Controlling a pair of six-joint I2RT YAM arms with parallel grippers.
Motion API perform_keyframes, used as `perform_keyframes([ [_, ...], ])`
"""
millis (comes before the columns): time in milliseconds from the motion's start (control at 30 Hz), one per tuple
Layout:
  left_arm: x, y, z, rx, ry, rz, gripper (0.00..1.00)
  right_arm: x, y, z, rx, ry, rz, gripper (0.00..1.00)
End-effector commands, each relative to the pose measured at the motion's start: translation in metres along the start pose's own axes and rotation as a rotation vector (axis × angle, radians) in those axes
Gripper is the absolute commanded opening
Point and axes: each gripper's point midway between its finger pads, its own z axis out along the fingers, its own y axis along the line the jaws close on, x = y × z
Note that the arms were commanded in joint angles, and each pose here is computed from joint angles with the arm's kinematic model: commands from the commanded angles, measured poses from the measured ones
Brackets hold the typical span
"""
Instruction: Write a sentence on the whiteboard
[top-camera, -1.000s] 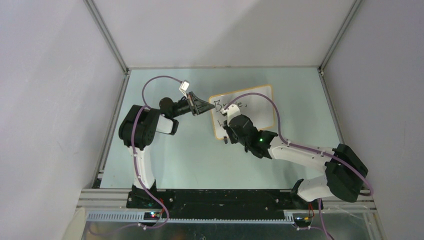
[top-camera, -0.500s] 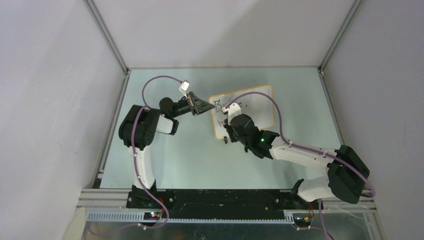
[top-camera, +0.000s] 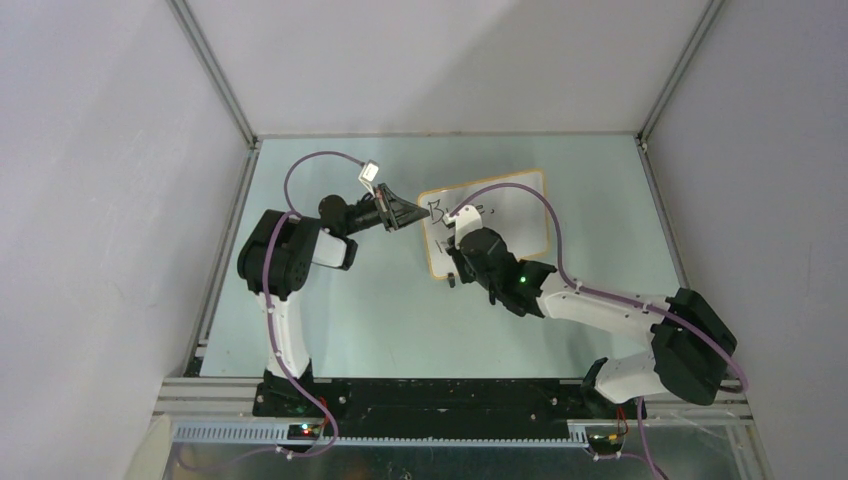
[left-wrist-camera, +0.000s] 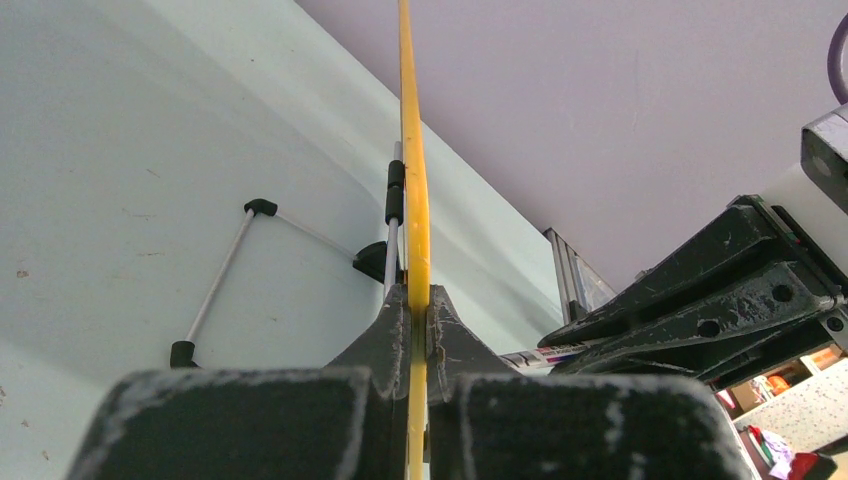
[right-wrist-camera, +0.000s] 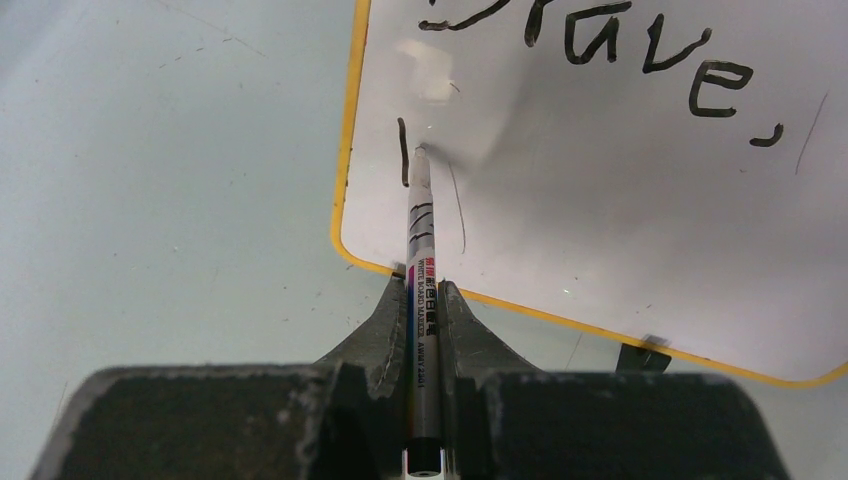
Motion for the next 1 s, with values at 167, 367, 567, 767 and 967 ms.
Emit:
perform_keyframes([
  [167, -0.005, -0.016, 0.006, 0.066, 0.007, 0.063, 0.00, -0.029, -0.001, 0.004, 0.023, -0.067, 0.019, 0.00],
  [367, -0.004, -0.016, 0.006, 0.065, 0.006, 0.063, 0.00, -0.026, -0.001, 0.005, 0.028, -0.055, 0.016, 0.00],
  [567, -0.005, -0.016, 0.006, 0.066, 0.007, 0.064, 0.00, -0.022, -0.001, 0.003, 0.023, -0.038, 0.014, 0.00],
  [767, -0.004, -0.016, 0.006, 0.067, 0.008, 0.063, 0.00, -0.018, 0.001, 0.002, 0.009, -0.022, 0.008, 0.00],
  [967, -0.004, -0.016, 0.006, 0.066, 0.007, 0.064, 0.00, -0.015, 0.004, 0.002, -0.007, -0.010, 0.001, 0.00],
])
